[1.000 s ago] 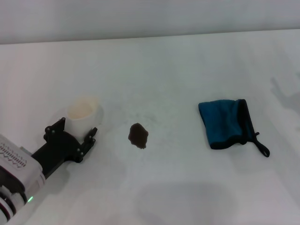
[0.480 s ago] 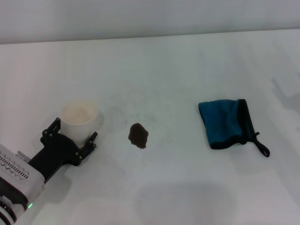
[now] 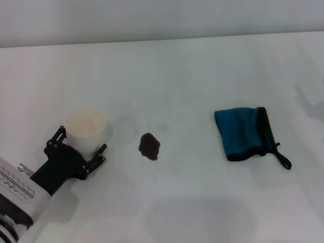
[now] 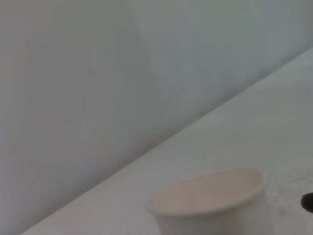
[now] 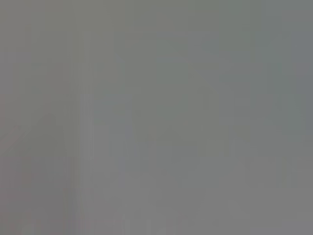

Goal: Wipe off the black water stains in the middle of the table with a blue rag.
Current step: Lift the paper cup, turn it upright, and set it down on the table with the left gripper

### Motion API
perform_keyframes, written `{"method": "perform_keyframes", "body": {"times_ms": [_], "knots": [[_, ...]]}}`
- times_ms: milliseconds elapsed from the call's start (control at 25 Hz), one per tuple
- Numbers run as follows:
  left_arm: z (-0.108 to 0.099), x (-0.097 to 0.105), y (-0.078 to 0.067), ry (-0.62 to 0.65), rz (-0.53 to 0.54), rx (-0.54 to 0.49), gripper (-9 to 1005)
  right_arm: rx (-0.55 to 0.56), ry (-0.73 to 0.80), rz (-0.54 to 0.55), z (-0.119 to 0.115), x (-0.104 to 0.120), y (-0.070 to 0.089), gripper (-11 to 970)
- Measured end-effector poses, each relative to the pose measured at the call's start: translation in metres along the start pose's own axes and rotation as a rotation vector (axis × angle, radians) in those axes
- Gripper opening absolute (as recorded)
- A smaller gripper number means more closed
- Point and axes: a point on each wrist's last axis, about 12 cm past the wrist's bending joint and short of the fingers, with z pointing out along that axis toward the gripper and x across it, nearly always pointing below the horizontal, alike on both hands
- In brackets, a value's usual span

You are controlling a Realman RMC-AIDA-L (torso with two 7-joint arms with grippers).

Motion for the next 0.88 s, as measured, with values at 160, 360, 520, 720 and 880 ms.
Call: {"method": "perform_keyframes", "body": {"times_ms": [160,360,520,720,880], "knots": [[-0.003,0.001,-0.004,0.006,0.019,-0.002,831,0.001,0.001,0.000,0.000,0.000,0.000,869],[-0.007,0.004,-0.006,0.012,0.012,-0.011,830,0.001,0.002,-0.001,0.000,0.000,0.000,869],[-0.012,0.006,-0.009,0.011,0.002,-0.018,830,-0.001,0.003,-0.001,0.001,0.000,0.000,869],[-0.017,0.008,-0.011,0.007,-0.008,-0.027,831,-0.006,0.007,-0.003,0.001,0.001,0.001,869],[-0.021,0.009,-0.013,0.006,-0.024,-0.035,835,-0.006,0.008,-0.003,0.001,0.001,0.001,868]]}}
